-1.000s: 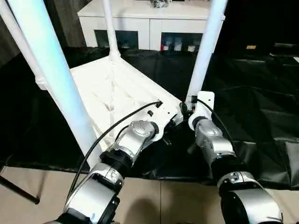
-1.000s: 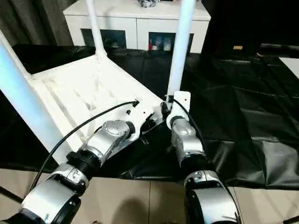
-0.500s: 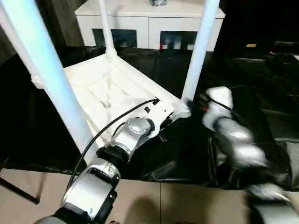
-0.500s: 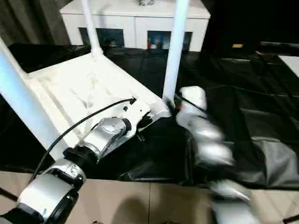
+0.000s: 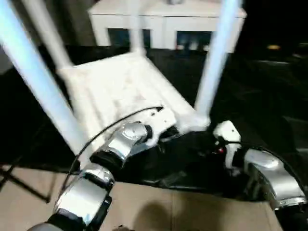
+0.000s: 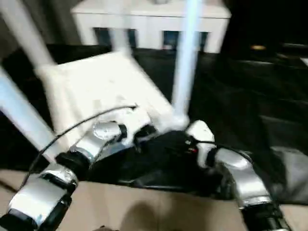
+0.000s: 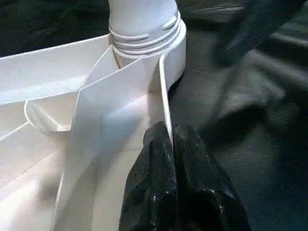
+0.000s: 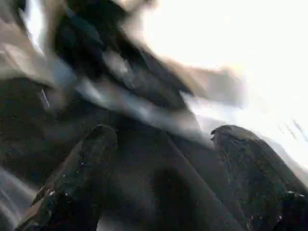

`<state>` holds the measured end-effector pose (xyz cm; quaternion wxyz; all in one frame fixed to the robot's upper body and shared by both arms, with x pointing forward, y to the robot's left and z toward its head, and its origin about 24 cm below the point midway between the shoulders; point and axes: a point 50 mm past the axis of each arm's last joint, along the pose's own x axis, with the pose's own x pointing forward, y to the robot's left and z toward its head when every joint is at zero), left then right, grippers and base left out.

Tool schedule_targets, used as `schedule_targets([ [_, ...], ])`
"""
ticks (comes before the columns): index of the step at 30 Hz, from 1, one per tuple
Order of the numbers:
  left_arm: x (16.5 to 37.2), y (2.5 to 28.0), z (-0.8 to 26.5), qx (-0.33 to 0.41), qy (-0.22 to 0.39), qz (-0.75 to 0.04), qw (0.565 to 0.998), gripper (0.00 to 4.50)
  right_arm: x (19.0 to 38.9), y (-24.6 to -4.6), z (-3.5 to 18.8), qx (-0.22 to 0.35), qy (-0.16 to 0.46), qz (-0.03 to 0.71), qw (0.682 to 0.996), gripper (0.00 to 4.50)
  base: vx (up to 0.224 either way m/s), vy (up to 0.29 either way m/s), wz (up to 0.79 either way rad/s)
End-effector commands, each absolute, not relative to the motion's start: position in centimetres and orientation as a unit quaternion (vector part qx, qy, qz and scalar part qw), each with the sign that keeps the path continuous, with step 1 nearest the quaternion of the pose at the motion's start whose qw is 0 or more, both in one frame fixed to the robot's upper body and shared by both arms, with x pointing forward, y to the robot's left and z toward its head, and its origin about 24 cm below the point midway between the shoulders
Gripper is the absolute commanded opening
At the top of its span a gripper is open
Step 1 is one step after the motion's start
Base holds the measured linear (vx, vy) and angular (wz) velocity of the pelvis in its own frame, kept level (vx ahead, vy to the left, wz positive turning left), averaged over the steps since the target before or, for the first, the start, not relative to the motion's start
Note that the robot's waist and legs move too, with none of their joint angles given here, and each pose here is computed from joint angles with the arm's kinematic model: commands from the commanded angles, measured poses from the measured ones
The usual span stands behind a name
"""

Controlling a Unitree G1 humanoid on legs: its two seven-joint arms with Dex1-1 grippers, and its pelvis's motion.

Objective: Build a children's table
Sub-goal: Rotate leg to tighten

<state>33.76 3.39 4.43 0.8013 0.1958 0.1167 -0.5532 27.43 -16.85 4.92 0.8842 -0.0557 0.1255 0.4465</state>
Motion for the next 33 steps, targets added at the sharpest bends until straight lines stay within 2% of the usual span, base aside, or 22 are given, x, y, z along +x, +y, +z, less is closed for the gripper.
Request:
schedule_targets([
  [1, 33.5, 1.0, 6.4, 0.175, 0.046, -0.586, 0.790, 0.00, 27.2, -16.6, 5.4, -0.040, 0.115, 0.458, 0.881, 3.49, 0.000, 0.000, 0.00],
  [4, 33.4, 0.6, 6.6, 0.183, 0.032, -0.592, 0.784, 0.00, 27.0, -16.1, 6.1, -0.024, 0.101, 0.469, 0.877, 3.49, 0.000, 0.000, 0.00],
  [7, 33.8, 0.9, 6.8, 0.192, 0.023, -0.573, 0.797, 0.00, 27.1, -15.9, 6.3, -0.018, 0.098, 0.466, 0.879, 3.49, 0.000, 0.000, 0.00],
  [13, 35.2, 4.0, 8.1, 0.158, -0.006, -0.506, 0.848, 0.00, 28.2, -15.2, 6.8, -0.007, 0.076, 0.434, 0.898, 3.49, 0.000, 0.000, 0.00],
  [15, 35.2, 5.1, 8.4, 0.135, -0.008, -0.491, 0.861, 0.44, 28.8, -15.1, 7.0, -0.010, 0.067, 0.411, 0.909, 3.58, 0.000, 0.000, 0.00],
  [18, 34.2, 6.0, 8.4, 0.096, 0.008, -0.500, 0.860, 0.66, 29.6, -14.9, 7.2, -0.011, 0.058, 0.383, 0.922, 3.58, 0.000, 0.000, 0.00],
  [21, 33.6, 6.3, 8.7, 0.086, -0.012, -0.483, 0.872, 0.96, 30.0, -14.7, 7.2, -0.011, 0.056, 0.378, 0.924, 3.58, 0.000, 0.000, 0.00],
  [23, 32.4, 6.1, 8.9, 0.069, -0.017, -0.482, 0.873, 1.09, 30.5, -14.5, 7.2, -0.016, 0.055, 0.368, 0.928, 3.58, 0.000, 0.000, 0.00],
  [25, 31.1, 5.8, 8.8, 0.056, -0.007, -0.502, 0.863, 1.09, 30.9, -14.4, 7.3, -0.015, 0.054, 0.362, 0.931, 3.58, 0.000, 0.000, 0.00],
  [26, 31.1, 5.8, 8.8, 0.056, -0.007, -0.502, 0.863, 1.09, 30.9, -14.4, 7.3, -0.015, 0.054, 0.362, 0.931, 3.58, 0.000, 0.000, 0.00],
  [27, 29.8, 6.0, 8.4, 0.055, 0.000, -0.500, 0.864, 1.09, 31.2, -14.2, 7.3, -0.021, 0.052, 0.358, 0.932, 3.58, 0.000, 0.000, 0.00],
  [28, 29.8, 6.0, 8.4, 0.055, 0.000, -0.500, 0.864, 1.09, 31.2, -14.2, 7.3, -0.021, 0.052, 0.358, 0.932, 3.58, 0.000, 0.000, 0.00],
  [29, 29.1, 6.7, 8.4, 0.057, 0.001, -0.481, 0.875, 1.09, 31.5, -14.1, 7.4, -0.023, 0.049, 0.358, 0.932, 3.58, 0.000, 0.000, 0.00],
  [32, 28.8, 7.5, 8.7, 0.059, -0.007, -0.460, 0.886, 1.09, 31.6, -14.0, 7.6, -0.021, 0.042, 0.355, 0.934, 3.58, 0.000, 0.000, 0.00],
  [33, 28.2, 8.2, 9.6, 0.053, -0.020, -0.435, 0.899, 1.09, 31.7, -13.8, 7.7, -0.019, 0.039, 0.355, 0.934, 3.58, 0.000, 0.000, 0.00],
])
